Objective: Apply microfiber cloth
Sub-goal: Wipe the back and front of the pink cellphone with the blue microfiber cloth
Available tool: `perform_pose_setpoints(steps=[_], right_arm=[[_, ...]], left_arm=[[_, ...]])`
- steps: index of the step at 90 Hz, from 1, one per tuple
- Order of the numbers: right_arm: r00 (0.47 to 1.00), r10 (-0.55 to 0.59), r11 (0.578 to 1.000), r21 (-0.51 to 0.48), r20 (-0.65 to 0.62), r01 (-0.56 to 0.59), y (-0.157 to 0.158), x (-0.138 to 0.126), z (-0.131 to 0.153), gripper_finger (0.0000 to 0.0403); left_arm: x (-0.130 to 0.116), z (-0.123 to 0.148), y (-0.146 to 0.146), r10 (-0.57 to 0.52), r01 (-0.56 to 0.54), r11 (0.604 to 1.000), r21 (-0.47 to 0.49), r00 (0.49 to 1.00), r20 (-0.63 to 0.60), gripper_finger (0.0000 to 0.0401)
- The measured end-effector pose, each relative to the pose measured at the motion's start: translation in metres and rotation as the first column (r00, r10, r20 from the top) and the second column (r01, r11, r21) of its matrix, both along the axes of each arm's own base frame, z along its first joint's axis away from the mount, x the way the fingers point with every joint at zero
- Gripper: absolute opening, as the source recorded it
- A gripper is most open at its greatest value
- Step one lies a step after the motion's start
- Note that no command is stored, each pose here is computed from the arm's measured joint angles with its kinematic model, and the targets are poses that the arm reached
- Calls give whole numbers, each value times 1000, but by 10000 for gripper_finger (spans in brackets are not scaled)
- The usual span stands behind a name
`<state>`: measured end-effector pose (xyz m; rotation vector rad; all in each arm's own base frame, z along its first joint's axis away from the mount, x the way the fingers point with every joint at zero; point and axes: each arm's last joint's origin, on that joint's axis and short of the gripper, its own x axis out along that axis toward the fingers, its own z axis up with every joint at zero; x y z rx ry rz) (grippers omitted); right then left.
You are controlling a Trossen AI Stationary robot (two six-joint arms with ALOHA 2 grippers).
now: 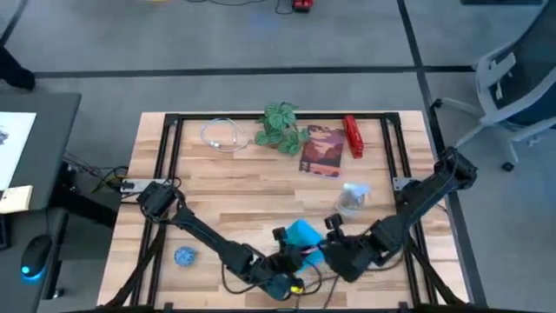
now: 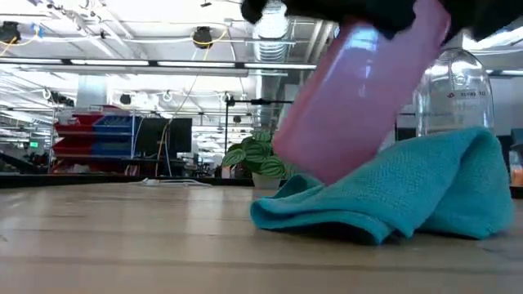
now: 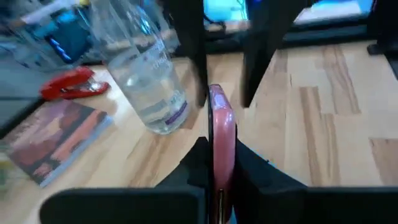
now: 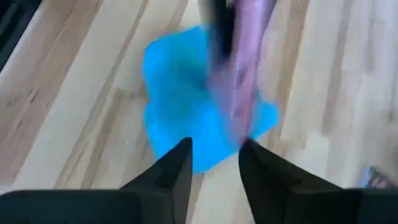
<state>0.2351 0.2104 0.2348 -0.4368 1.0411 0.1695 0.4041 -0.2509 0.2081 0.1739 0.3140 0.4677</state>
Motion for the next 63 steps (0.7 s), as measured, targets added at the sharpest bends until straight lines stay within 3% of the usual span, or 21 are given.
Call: perform_pose_setpoints(steps=[10, 20, 44, 63], right_arm=[[999, -35, 999, 12, -7, 35, 7, -15, -17, 144], [995, -83, 995, 66, 50, 80, 11, -23, -38, 156], [947, -199, 956, 264, 251, 131, 6, -19, -74, 176], [925, -258, 941, 291, 281, 174, -9, -8, -100, 158]], left_arm=[[-3, 9, -6, 73, -71, 997, -16, 992, 99, 9], [-5, 8, -5, 175, -152, 979, -133, 967, 185, 9], [-6, -18, 13, 262, -215, 948, -234, 946, 192, 9], [-9, -32, 21, 310, -229, 915, -331, 926, 215, 9]])
